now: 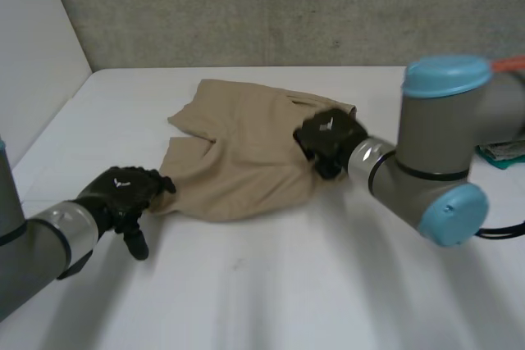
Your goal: Fold the laundry.
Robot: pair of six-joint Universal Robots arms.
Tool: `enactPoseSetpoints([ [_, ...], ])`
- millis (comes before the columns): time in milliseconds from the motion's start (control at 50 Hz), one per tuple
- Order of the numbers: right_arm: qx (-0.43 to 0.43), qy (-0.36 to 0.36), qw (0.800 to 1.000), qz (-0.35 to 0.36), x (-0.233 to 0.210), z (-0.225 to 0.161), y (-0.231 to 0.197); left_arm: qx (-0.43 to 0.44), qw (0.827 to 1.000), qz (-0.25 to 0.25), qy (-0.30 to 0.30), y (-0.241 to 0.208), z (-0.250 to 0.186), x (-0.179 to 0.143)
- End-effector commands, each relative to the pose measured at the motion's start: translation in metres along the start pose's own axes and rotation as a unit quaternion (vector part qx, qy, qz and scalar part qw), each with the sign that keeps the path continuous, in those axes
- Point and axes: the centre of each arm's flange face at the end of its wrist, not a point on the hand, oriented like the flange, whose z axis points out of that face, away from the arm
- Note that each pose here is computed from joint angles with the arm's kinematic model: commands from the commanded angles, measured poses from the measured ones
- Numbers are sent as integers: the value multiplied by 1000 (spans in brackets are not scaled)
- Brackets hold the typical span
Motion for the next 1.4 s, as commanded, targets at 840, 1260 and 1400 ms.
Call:
enactPoseSetpoints([
  [840, 14, 93, 992, 81, 0, -51, 2, 18, 999, 31, -15, -26, -8, 21],
  [1260, 0, 94, 993, 78, -2, -46, 11, -30, 995, 89, 12, 4, 22, 38],
  [1400, -1, 97, 992, 78, 1, -46, 12, -23, 993, 117, -12, -1, 40, 35],
])
